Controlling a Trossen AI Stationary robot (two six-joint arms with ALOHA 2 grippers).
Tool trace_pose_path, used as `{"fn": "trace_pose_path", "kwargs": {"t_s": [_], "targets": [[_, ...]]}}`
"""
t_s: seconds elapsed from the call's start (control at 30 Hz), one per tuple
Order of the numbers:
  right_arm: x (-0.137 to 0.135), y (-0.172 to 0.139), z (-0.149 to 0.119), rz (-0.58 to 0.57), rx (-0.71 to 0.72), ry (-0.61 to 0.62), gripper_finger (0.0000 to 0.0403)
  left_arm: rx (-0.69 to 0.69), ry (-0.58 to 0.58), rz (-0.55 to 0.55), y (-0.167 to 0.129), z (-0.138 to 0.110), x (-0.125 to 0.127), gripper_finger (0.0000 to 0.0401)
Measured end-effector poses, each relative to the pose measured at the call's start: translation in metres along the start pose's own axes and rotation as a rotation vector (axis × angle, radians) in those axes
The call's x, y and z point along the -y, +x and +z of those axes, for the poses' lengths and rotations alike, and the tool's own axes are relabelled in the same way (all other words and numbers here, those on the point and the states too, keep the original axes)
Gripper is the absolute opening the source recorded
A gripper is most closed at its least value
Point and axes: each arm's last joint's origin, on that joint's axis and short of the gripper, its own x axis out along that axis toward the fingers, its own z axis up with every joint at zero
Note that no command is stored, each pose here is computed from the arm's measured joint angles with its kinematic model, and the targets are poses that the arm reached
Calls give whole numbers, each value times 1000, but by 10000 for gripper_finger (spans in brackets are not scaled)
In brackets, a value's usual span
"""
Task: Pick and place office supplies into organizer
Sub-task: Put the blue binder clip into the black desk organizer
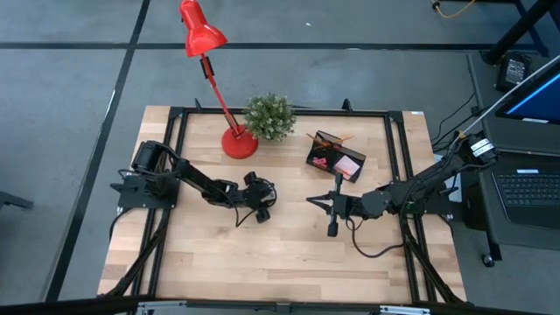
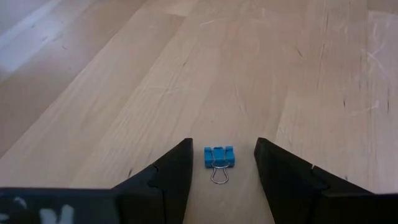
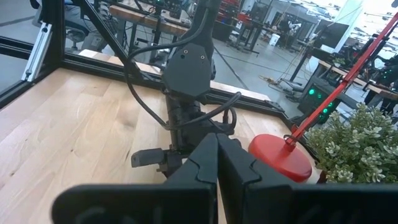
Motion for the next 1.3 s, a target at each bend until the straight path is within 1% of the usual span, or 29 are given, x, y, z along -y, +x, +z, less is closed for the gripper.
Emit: {"fn": "trace_pose_path", "kwargs": {"t_s": [0.33, 0.43, 0.7, 0.87, 1.07, 1.3], "targets": [[0, 0, 0, 0, -1, -1, 7, -13, 19, -9, 0, -1, 0, 166], [0, 0, 0, 0, -1, -1, 7, -17, 29, -17, 0, -1, 0, 148], [0, 0, 0, 0, -1, -1, 7, -22, 37, -31, -1, -1, 1, 85], [0, 0, 0, 0, -1, -1, 7, -22, 37, -31, -1, -1, 1, 61], [0, 0, 0, 1, -2, 2, 7, -16, 35, -35, -2, 0, 1, 57], [0, 0, 0, 1, -2, 3, 7, -7, 109, -58, -18, 11, -2, 57]]}}
